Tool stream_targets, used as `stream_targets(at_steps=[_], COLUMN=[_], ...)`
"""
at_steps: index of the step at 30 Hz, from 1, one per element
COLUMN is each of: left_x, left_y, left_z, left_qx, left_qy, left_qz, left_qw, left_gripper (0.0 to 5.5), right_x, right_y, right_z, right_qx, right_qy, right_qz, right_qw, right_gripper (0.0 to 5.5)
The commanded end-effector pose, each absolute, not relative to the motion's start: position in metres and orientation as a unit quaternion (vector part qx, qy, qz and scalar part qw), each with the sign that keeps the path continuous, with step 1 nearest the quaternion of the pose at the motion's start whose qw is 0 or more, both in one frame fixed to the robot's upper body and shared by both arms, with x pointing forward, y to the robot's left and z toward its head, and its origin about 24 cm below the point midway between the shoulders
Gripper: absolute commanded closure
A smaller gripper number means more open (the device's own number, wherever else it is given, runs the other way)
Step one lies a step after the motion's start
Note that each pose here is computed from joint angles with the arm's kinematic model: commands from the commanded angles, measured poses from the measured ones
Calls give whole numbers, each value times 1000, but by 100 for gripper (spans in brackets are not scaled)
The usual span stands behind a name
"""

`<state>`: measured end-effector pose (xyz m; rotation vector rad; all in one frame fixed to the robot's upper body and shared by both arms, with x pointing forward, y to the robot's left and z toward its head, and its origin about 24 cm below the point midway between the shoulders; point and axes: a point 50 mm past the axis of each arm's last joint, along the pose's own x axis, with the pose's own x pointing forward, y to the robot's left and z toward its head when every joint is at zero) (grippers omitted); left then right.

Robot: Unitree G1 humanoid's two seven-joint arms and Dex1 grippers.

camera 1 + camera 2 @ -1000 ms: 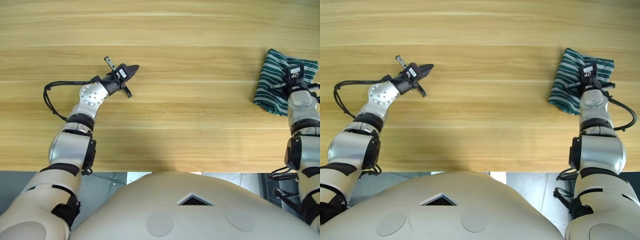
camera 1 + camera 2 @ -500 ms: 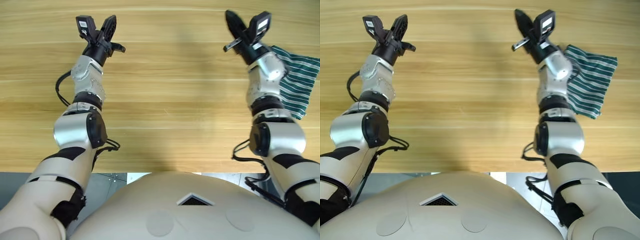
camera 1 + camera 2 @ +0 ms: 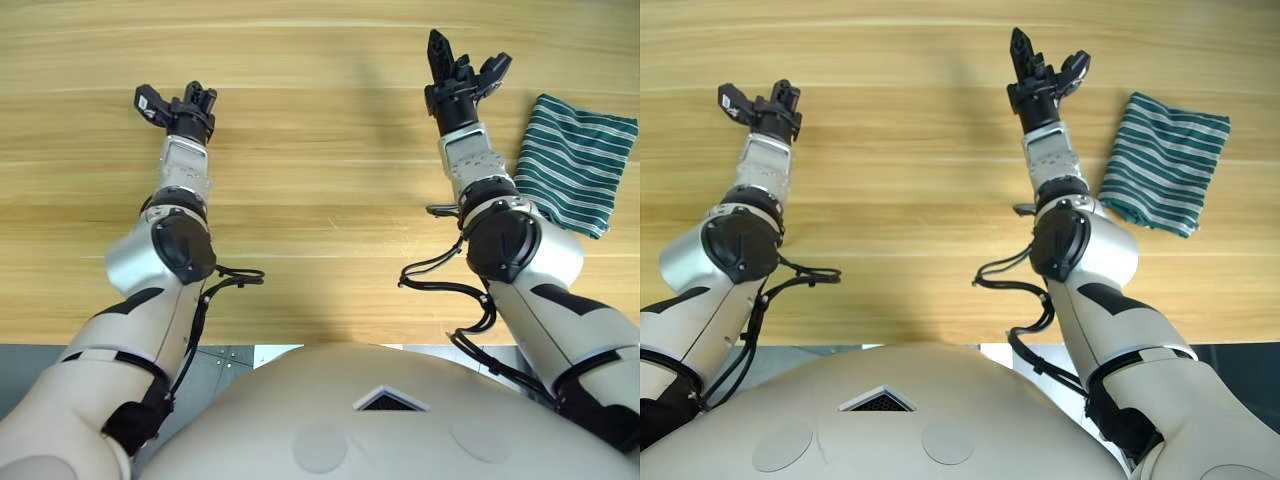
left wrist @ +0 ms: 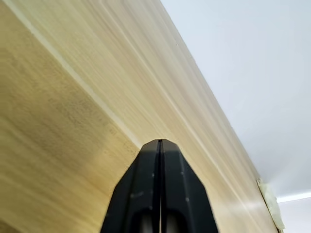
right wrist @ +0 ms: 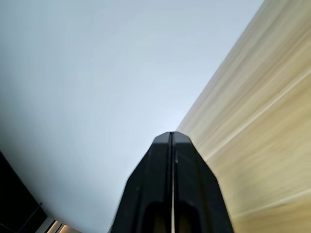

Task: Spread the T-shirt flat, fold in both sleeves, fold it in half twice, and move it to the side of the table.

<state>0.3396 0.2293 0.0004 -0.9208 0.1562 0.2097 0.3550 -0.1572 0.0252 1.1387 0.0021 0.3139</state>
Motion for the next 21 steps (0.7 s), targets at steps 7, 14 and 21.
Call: stream_targets(at_steps=[7, 14, 21], left_x=[336, 338, 340], left_y=[249, 242, 237], left_z=[-1, -2, -1], left_qx=[-457, -435, -438], left_qy=[94, 111, 110], left_qz=[190, 191, 179], left_qw=[864, 873, 874], left_gripper=[550, 550, 550], right_x=[359, 360, 359], right_y=[-162, -161, -161], right_z=[22, 17, 16], right_qx=[517, 474, 448], right_qy=[37, 74, 82], right_qz=[74, 35, 37], right_qw=[852, 877, 889], right_gripper=[547, 547, 547])
